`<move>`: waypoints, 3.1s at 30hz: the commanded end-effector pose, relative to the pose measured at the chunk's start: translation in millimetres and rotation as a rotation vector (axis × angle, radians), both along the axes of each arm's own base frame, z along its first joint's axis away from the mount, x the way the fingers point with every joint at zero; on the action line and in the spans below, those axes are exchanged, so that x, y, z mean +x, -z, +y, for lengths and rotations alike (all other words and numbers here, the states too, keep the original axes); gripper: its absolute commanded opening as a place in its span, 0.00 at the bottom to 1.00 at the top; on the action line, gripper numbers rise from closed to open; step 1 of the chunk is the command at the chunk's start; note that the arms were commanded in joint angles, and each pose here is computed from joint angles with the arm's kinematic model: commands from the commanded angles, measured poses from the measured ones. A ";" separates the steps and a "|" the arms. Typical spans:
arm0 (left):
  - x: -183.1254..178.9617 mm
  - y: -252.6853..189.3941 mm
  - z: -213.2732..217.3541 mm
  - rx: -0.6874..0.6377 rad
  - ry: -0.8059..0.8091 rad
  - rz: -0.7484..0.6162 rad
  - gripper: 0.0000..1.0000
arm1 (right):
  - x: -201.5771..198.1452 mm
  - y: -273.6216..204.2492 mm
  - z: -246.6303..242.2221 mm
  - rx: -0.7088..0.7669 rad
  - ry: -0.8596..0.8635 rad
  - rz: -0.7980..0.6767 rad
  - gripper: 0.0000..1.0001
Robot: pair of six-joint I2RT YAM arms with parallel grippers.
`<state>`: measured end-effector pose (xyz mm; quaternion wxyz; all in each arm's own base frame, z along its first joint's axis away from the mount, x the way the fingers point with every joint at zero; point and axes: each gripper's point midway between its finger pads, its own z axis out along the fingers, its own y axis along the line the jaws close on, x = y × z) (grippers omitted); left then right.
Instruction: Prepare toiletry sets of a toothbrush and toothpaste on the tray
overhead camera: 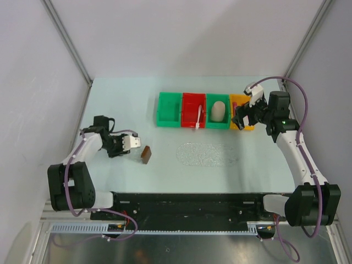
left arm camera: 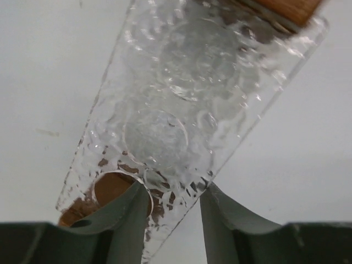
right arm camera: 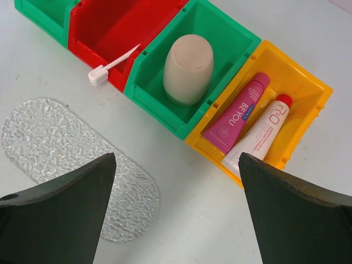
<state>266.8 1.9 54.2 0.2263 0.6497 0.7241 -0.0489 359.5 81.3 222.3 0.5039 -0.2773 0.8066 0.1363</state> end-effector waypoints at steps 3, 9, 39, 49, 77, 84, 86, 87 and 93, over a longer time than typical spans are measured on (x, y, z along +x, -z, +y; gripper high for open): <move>-18.3 -6.9 -56.7 -0.112 -0.032 0.097 0.32 | 6.5 -12.9 -0.5 -0.010 0.006 -0.044 1.00; -13.1 -26.9 -88.7 -0.175 -0.065 0.112 0.09 | 7.5 -12.9 -2.4 -0.013 0.012 -0.045 1.00; 25.2 -101.5 -160.3 -0.182 -0.153 -0.167 0.00 | 8.6 -14.2 -6.4 -0.018 0.032 -0.051 1.00; 53.3 -161.8 -220.0 -0.246 -0.176 -0.510 0.00 | 16.7 -13.3 -16.4 -0.040 0.099 -0.058 1.00; -3.3 -146.5 -382.7 -0.297 0.023 -1.007 0.00 | 30.7 -11.6 -96.4 -0.046 0.364 -0.043 1.00; -9.7 -133.9 -393.4 -0.271 0.053 -1.104 0.00 | 30.5 -11.3 -99.7 -0.050 0.367 -0.042 1.00; -10.8 -130.4 -396.9 -0.258 0.063 -1.124 0.00 | 30.0 -10.7 -100.0 -0.051 0.367 -0.040 1.00; -10.6 -130.6 -398.0 -0.254 0.063 -1.130 0.00 | 30.3 -8.7 -99.8 -0.050 0.365 -0.034 1.00; -13.0 -122.2 -395.9 -0.243 0.056 -1.123 0.00 | 30.7 -6.2 -100.8 -0.050 0.367 -0.026 1.00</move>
